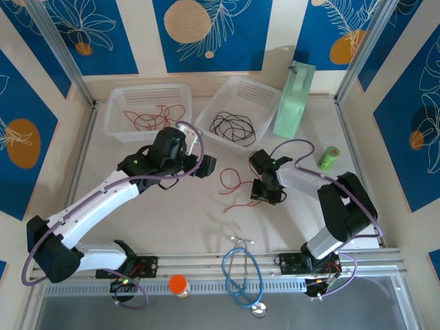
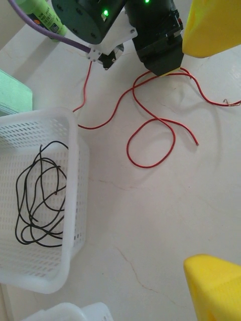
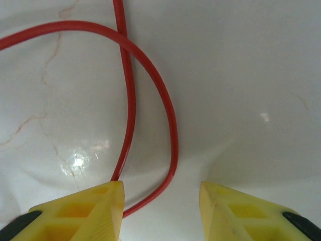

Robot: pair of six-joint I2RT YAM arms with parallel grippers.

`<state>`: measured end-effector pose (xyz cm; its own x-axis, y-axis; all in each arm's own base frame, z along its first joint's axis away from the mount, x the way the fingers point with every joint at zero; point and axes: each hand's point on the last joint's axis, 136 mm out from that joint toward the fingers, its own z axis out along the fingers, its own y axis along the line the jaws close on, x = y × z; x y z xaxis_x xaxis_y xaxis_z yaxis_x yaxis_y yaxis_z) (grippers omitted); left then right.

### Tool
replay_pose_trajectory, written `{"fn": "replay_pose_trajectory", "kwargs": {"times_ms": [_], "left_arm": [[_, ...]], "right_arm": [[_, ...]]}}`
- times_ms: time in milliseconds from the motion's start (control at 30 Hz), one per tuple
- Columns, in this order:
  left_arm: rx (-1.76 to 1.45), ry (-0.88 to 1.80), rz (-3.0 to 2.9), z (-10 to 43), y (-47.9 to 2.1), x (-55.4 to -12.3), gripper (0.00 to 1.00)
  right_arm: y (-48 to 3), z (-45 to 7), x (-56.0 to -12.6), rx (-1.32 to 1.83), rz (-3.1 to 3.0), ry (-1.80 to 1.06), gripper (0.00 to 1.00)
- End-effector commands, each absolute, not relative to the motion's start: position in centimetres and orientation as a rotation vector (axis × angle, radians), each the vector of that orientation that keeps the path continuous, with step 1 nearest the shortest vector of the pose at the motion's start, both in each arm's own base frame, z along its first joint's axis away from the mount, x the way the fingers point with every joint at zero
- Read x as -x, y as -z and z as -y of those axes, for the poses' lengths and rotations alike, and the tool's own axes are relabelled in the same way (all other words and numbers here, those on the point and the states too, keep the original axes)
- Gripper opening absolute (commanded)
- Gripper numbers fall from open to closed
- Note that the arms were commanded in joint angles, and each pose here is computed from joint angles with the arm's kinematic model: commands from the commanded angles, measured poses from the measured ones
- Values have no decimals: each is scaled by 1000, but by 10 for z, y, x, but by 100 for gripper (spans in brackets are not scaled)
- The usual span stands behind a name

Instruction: Untangle the cables

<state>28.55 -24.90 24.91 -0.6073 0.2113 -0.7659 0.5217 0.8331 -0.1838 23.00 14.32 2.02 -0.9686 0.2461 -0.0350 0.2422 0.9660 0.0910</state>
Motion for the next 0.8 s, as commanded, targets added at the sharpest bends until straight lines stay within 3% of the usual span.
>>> {"fn": "replay_pose_trajectory", "kwargs": {"times_ms": [0, 200, 267, 300, 333, 467, 767], "left_arm": [[-520, 548, -2205, 250, -251, -282, 100], [-541, 544, -2199, 249, -251, -278, 100], [-541, 543, -2194, 248, -252, -278, 100], [-543, 544, -2195, 247, -252, -277, 100], [-542, 548, -2192, 247, -253, -276, 100], [-544, 553, -2197, 244, -252, -271, 100], [-574, 688, -2199, 258, -235, -259, 98]], "right_arm": [[-12, -137, -225, -437, -3087, -37, 39], [3, -137, -215, -468, -3128, -7, 28], [6, -138, -215, -462, -3129, -14, 18], [6, -139, -216, -460, -3124, -23, 5], [5, -139, -217, -451, -3119, -21, 0], [-21, -136, -226, -361, -3058, -30, 0], [-173, -168, -241, 184, -2719, -396, 0]]}}
